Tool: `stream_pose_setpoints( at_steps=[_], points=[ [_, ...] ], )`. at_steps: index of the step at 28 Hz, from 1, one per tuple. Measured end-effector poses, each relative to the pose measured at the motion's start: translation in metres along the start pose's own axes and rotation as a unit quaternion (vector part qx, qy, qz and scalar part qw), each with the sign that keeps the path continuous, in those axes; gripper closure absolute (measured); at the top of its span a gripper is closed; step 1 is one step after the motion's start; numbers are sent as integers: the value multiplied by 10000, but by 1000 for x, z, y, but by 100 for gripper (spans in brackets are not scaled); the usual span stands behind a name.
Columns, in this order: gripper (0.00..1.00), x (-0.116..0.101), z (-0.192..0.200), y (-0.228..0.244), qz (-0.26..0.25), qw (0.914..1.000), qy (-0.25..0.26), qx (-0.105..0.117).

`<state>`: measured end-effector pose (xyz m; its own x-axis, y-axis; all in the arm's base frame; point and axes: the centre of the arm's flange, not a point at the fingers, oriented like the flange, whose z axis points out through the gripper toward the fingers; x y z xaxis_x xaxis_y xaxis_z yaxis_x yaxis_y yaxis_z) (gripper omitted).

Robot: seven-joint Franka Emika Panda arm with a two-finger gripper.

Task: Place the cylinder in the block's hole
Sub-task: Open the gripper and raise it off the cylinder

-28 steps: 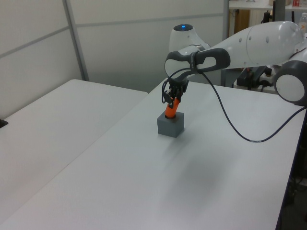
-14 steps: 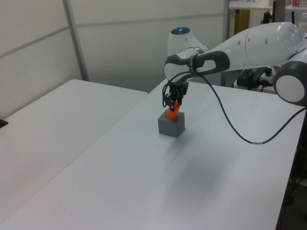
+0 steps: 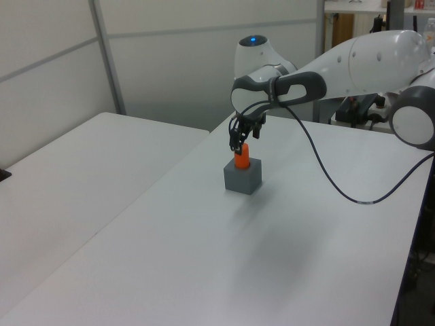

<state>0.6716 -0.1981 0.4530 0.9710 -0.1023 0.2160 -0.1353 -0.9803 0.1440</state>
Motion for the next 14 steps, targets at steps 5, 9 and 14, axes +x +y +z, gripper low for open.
stream_pose_setpoints(
  at_steps=[5, 9, 14],
  points=[
    [0, 2, -25, -14, -83, 9999, 17, 76],
    [0, 0, -39, -37, -143, 9997, -103, 192],
    [0, -1, -50, -76, -240, 9985, -313, 388]
  ],
)
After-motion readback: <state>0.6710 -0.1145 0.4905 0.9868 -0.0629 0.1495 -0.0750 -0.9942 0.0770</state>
